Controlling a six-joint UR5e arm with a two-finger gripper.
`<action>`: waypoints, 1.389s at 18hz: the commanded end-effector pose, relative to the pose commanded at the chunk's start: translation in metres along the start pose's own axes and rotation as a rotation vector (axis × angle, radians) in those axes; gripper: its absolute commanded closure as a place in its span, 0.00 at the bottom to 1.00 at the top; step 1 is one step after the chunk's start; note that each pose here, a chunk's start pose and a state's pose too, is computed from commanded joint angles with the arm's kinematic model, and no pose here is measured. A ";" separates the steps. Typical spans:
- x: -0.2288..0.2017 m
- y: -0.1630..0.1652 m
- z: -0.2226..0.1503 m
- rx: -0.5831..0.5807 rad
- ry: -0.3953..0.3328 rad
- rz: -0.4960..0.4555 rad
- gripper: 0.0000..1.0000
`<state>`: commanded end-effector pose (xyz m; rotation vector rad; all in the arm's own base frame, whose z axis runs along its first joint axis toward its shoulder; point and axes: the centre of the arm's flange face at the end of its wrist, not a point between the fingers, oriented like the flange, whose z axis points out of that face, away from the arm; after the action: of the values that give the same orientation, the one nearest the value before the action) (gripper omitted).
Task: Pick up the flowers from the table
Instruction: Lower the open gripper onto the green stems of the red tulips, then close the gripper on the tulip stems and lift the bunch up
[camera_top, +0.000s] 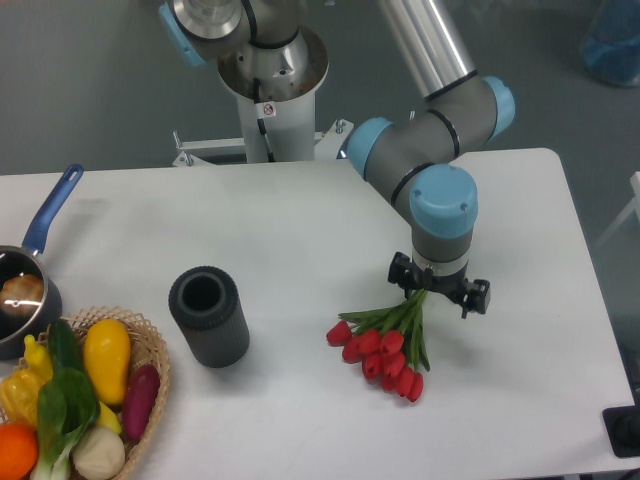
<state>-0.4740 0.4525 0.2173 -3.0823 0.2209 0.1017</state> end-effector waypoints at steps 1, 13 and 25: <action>0.001 -0.002 0.004 0.020 0.017 0.009 0.00; 0.020 -0.005 0.001 0.016 0.033 0.018 1.00; -0.027 0.009 -0.077 0.050 -0.081 -0.034 1.00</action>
<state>-0.4968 0.4428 0.2958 -3.0232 0.1644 0.2158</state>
